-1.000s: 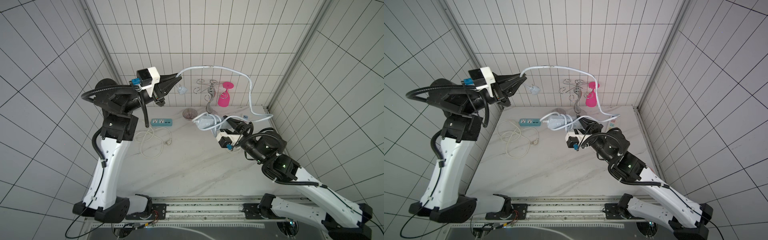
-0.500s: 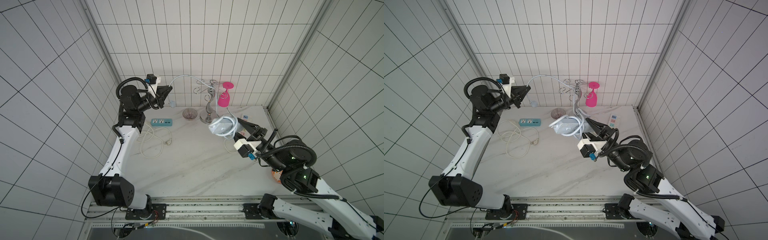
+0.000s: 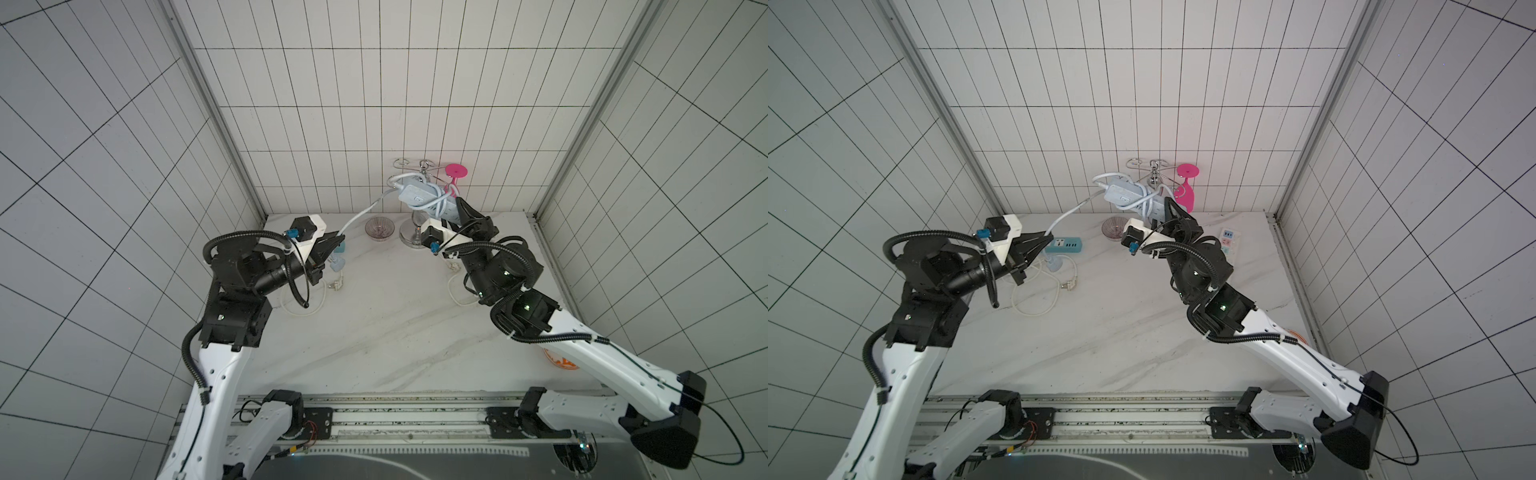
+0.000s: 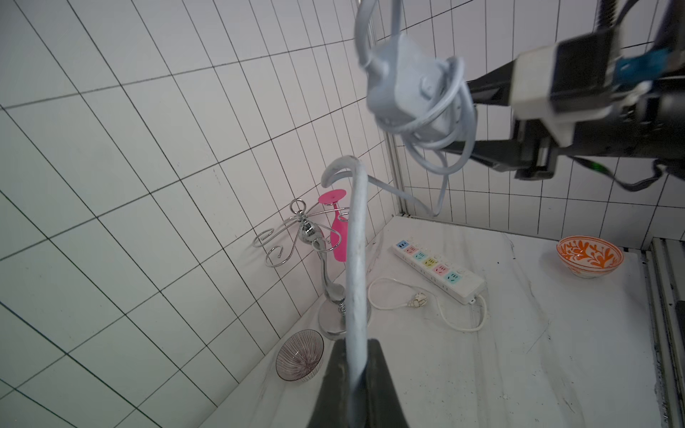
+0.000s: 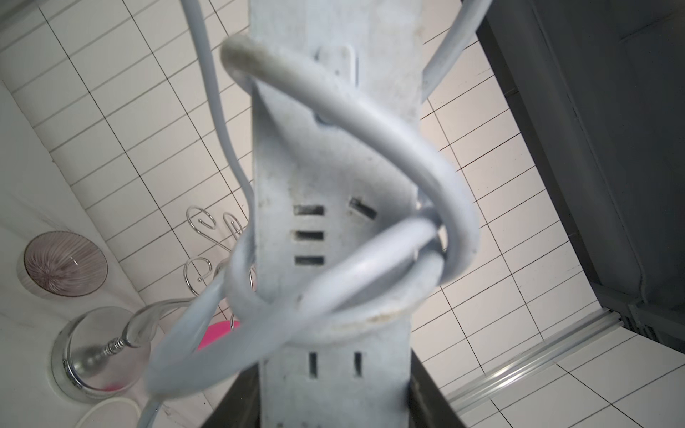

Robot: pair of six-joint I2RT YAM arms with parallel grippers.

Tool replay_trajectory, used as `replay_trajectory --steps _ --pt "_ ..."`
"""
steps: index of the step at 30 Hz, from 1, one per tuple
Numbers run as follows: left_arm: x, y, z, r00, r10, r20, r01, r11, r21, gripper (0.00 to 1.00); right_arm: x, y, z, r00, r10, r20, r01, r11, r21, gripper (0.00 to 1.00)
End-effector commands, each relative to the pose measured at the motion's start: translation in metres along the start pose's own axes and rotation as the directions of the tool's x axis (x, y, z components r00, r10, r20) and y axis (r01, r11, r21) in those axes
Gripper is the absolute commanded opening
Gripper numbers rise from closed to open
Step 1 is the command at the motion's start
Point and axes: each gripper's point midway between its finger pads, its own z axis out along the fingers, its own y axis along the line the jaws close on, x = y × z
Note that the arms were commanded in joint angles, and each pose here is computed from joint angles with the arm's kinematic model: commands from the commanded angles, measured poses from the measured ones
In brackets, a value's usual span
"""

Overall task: Wrap the cord around the power strip
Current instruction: Wrap the power cord around the power strip.

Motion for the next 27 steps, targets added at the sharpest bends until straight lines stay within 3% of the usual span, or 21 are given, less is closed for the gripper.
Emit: replay_trajectory --steps 1,5,12,20,24,27 --pt "-0.035 -0.020 -0.026 0.988 0.157 0.009 -0.157 0.988 0.008 0.00 0.002 -0.099 -0.003 0.992 0.115 -0.058 -0.097 0.963 0.252 0.00" --pt "-0.058 -0.033 -0.046 0.970 0.244 -0.013 -0.244 0.970 -0.013 0.00 0.018 -0.093 0.010 0.982 0.141 -0.122 -0.107 0.963 0.249 0.00" --pt "-0.051 -0.034 -0.076 0.946 0.307 -0.104 -0.320 0.937 -0.143 0.00 0.035 -0.080 0.033 0.964 0.139 -0.226 -0.089 0.971 0.221 0.00" --pt "-0.117 0.003 -0.125 0.917 0.377 -0.131 -0.397 0.835 -0.381 0.00 0.059 -0.034 0.047 0.949 0.103 -0.297 -0.070 0.990 0.121 0.00" --pt "-0.138 0.014 -0.140 0.926 0.364 -0.097 -0.368 0.823 -0.433 0.00 0.062 -0.033 0.046 0.943 0.190 -0.274 -0.171 0.981 0.093 0.00" --pt "-0.124 0.020 -0.139 0.931 0.342 -0.131 -0.362 0.812 -0.457 0.00 0.062 -0.033 0.048 0.937 0.237 -0.258 -0.225 0.971 0.075 0.00"
